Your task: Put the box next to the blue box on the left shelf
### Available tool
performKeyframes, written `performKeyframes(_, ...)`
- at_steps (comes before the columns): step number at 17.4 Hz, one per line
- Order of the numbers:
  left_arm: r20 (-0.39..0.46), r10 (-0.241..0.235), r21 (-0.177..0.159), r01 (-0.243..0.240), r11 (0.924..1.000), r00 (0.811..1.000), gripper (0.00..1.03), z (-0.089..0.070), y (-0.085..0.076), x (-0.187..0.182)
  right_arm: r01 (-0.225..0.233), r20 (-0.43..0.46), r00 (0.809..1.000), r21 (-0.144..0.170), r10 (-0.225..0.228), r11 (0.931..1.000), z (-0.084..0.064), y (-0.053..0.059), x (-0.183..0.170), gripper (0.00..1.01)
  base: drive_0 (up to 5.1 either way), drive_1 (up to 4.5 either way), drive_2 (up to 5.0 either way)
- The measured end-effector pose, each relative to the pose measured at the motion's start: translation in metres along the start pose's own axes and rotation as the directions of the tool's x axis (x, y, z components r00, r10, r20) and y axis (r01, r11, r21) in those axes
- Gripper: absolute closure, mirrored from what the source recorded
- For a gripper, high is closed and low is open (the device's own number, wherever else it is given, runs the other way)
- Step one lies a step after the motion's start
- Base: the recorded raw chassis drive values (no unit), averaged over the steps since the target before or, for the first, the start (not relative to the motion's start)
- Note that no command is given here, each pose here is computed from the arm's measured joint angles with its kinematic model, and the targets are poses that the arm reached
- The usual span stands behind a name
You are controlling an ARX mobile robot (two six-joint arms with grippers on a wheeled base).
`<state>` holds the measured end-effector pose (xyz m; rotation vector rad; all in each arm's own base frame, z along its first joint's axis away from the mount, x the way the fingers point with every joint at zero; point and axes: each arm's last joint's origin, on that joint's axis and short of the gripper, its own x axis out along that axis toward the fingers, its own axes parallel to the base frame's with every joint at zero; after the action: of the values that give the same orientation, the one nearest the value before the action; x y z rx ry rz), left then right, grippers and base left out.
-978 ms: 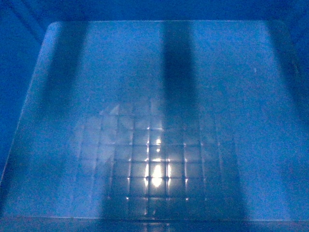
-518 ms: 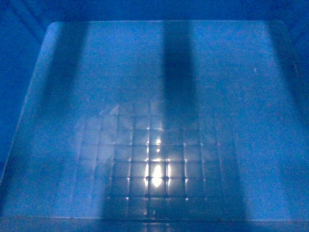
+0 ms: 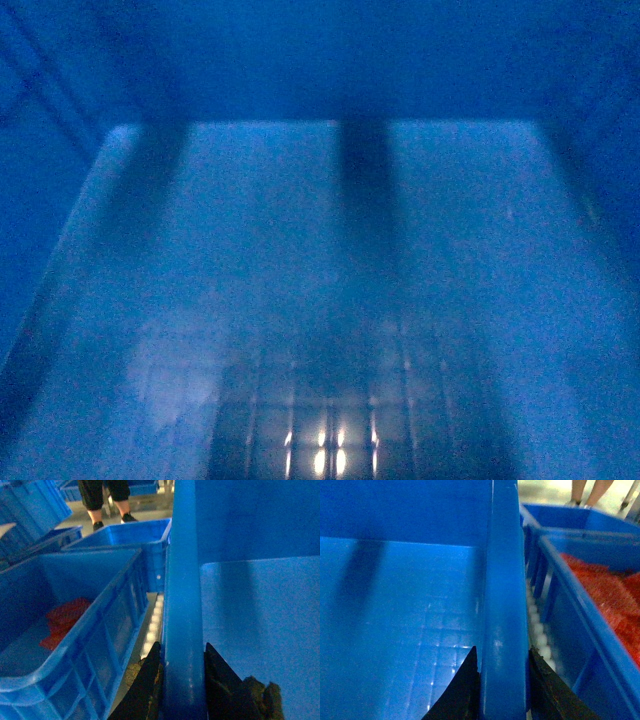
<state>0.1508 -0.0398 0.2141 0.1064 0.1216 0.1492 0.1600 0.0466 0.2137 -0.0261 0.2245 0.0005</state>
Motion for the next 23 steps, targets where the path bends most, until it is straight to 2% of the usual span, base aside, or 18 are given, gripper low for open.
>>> performKeyframes(1,-0.021,0.004,0.013,-0.004,0.9999,1.0,0.87,-0.003,0.004,0.003,-0.018,-0.048,0.999,0.021,0.019,0.9996,-0.005,0.001,0.001,0.81,0.0,0.0,0.0)
performKeyframes(5,0.003,0.018,0.002,-0.018,0.9998,1.0,0.88,-0.001,0.018,0.014,-0.078,-0.057,0.995,0.077,0.082,0.994,-0.001,0.004,0.009,0.81,0.0,0.0,0.0)
performKeyframes(8,-0.027,0.012,0.017,-0.011,0.9998,1.0,0.88,-0.009,0.014,0.03,-0.082,-0.108,0.99,0.094,0.092,0.9922,-0.008,0.005,0.026,0.81,0.0,0.0,0.0)
performKeyframes(10,-0.05,0.005,0.018,-0.005,0.9998,0.999,0.88,-0.016,0.011,0.039,-0.073,-0.134,0.987,0.095,0.085,0.9928,-0.012,0.004,0.037,0.81,0.0,0.0,0.0)
performKeyframes(13,-0.07,0.006,0.012,-0.005,0.9999,0.998,0.89,-0.015,0.005,0.055,-0.083,-0.163,0.982,0.11,0.1,0.9905,-0.006,0.0,0.057,0.81,0.0,0.0,0.0)
performKeyframes(15,-0.092,0.005,0.025,-0.003,0.9997,0.996,0.89,-0.014,0.004,0.063,-0.081,-0.236,0.965,0.138,0.113,0.987,-0.011,-0.001,0.067,0.81,0.0,0.0,0.0)
performKeyframes(16,-0.105,-0.001,0.043,0.006,0.9991,0.994,0.89,-0.012,0.003,0.066,-0.074,-0.269,0.956,0.155,0.114,0.9852,-0.014,-0.001,0.069,0.81,0.0,0.0,0.0)
performKeyframes(17,-0.112,-0.009,0.05,0.014,0.9987,0.994,0.89,-0.012,0.002,0.069,-0.068,-0.281,0.953,0.167,0.114,0.9835,-0.015,-0.001,0.069,0.81,0.0,0.0,0.0)
performKeyframes(21,-0.16,-0.043,0.046,0.051,0.9976,0.986,0.89,-0.013,-0.005,0.077,-0.032,-0.317,0.945,0.152,0.079,0.9879,-0.016,0.001,0.066,0.81,0.0,0.0,0.0)
performKeyframes(23,-0.158,-0.061,0.026,0.066,0.9975,0.986,0.89,-0.015,-0.011,0.078,-0.012,-0.318,0.946,0.141,0.056,0.99,-0.016,-0.003,0.067,0.81,0.0,0.0,0.0)
